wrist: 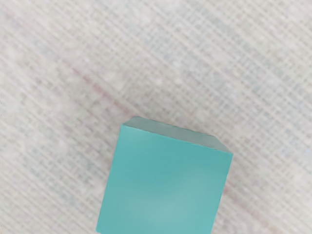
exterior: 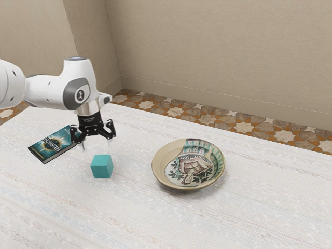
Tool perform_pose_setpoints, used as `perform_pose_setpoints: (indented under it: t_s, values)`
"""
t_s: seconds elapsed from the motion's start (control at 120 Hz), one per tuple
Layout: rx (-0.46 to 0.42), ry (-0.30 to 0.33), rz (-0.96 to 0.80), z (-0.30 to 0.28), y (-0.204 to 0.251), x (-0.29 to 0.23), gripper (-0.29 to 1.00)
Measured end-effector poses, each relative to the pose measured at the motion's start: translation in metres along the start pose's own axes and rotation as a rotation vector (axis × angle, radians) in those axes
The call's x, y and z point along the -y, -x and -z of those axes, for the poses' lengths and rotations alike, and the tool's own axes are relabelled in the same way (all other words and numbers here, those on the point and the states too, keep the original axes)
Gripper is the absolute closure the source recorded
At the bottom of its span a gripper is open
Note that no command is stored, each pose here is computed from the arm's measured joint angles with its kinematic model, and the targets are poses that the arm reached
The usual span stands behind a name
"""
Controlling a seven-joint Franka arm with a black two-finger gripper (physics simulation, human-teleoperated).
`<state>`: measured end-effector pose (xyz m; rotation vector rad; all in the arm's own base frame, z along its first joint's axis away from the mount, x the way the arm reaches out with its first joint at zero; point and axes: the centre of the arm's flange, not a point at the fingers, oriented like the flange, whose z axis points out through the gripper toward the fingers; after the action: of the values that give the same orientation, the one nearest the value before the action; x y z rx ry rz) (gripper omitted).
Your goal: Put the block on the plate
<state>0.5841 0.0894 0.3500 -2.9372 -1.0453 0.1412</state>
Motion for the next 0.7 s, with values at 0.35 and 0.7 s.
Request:
perform_pose_setpoints:
  t_s: [0.35,0.7]
  values:
    - [-0.004,-0.002,-0.086,-0.003,-0.006,0.011,0.00]
    - [-0.004,0.005,-0.147,-0.009,-0.008,0.008,0.00]
